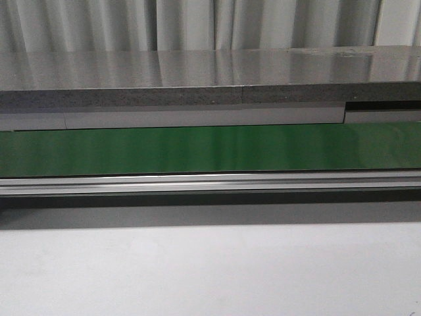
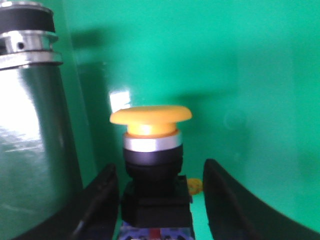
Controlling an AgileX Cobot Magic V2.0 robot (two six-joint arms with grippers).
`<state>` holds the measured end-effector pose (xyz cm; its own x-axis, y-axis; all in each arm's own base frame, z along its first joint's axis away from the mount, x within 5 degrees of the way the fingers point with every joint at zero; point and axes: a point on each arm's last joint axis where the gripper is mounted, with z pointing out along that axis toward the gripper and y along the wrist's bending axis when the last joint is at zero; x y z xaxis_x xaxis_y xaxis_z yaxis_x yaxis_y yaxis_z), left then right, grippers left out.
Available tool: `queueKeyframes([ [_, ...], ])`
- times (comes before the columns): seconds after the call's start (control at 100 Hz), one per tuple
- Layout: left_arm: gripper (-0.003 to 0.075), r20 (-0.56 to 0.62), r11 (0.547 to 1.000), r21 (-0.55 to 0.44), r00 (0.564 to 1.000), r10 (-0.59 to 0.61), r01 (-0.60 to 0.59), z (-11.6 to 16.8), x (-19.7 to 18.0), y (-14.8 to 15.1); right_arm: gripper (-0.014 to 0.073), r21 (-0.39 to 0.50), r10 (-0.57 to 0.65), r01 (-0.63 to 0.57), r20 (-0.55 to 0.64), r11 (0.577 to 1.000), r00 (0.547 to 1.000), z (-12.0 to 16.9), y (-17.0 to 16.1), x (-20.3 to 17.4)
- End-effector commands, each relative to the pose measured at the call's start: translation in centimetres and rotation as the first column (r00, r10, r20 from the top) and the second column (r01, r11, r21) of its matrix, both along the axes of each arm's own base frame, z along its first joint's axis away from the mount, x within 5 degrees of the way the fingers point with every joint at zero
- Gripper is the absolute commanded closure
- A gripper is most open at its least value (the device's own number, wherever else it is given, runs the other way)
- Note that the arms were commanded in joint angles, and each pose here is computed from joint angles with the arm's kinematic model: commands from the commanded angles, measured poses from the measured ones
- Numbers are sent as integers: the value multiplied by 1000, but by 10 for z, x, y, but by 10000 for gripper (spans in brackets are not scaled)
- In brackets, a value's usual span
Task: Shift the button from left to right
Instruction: 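Lift the button with the right gripper and move it over the green tray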
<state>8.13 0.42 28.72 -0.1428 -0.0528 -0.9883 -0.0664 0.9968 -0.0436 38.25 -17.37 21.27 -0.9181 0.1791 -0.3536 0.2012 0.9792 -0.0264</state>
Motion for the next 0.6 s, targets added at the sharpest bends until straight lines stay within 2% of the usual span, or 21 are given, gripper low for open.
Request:
queueKeyframes([
  [0.0, 740, 96, 1000, -11, 995, 15, -14, 16, 1, 1, 379, -39, -1, 6, 109, 999, 994, 31, -2, 2],
  [0.37, 740, 96, 1000, -11, 995, 15, -14, 16, 1, 1, 370, 13, -12, 11, 63, 1000, 998, 13, -2, 5],
  [0.49, 740, 96, 1000, -11, 995, 15, -14, 16, 1, 1, 287, 9, -12, 11, 67, 1000, 998, 13, -2, 5],
  [0.59, 740, 96, 1000, -11, 995, 15, -14, 16, 1, 1, 164, 5, -12, 12, 71, 1000, 997, 13, -3, 6],
])
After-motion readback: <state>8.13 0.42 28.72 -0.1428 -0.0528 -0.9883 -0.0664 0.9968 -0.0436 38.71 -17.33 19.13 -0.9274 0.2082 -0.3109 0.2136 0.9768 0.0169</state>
